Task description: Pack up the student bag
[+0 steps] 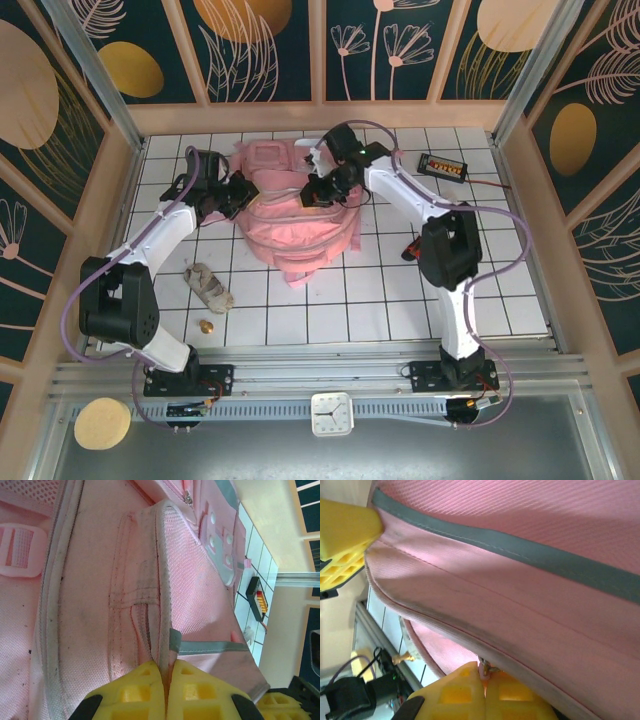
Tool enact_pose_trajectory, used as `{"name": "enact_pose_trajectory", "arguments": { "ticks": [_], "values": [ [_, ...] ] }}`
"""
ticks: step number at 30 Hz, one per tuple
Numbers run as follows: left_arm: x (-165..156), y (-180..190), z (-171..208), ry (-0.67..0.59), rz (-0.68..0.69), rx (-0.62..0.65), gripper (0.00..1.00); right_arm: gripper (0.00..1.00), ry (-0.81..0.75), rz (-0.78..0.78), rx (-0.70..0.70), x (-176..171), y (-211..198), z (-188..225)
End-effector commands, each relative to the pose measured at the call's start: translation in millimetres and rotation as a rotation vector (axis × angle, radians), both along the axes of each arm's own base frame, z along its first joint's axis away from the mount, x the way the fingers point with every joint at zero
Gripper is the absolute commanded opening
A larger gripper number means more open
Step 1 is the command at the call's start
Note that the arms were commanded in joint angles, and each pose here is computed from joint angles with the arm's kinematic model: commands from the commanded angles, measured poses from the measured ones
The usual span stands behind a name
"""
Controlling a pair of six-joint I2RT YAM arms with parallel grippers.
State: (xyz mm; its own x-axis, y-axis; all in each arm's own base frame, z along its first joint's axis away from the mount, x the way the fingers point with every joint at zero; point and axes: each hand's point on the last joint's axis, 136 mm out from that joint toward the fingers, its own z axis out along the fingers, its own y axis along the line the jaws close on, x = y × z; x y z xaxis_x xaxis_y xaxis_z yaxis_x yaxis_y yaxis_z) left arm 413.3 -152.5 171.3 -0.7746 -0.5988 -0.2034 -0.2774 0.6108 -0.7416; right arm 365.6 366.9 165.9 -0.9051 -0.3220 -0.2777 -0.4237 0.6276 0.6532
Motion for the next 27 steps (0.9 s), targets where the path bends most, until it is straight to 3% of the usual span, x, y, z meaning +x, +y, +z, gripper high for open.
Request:
{"name": "enact_pose_trajectory", "arguments": {
  "ticks": [1,6,13,21,27],
  "values": [
    [-11.7,-24.4,31.7,-0.061,-0.097,-0.094,0.00,0.00,0.073,0.115,0.027,-25.1,9.5,-4.0],
    [-12.9,-37.6,34.1,-0.062,-0.119,-0.113,0.00,0.00,0.111,0.106,0.034,-28.7,13.0,-3.9],
    [-21.9,-73.9,30.8,-0.051,-0.157,-0.171,0.00,0.00,0.121,0.105,0.092,-33.2,53.4,5.4],
    [-43.0,-100.9,28.8,-0.029,-0.202,-0.201,0.00,0.00,0.119,-0.010,0.243,-3.4,80.6,30.4],
    [-58.9,-101.1,29.3,-0.021,-0.189,-0.211,0.00,0.00,0.137,-0.042,0.217,-2.2,70.9,25.7]
  ]
}}
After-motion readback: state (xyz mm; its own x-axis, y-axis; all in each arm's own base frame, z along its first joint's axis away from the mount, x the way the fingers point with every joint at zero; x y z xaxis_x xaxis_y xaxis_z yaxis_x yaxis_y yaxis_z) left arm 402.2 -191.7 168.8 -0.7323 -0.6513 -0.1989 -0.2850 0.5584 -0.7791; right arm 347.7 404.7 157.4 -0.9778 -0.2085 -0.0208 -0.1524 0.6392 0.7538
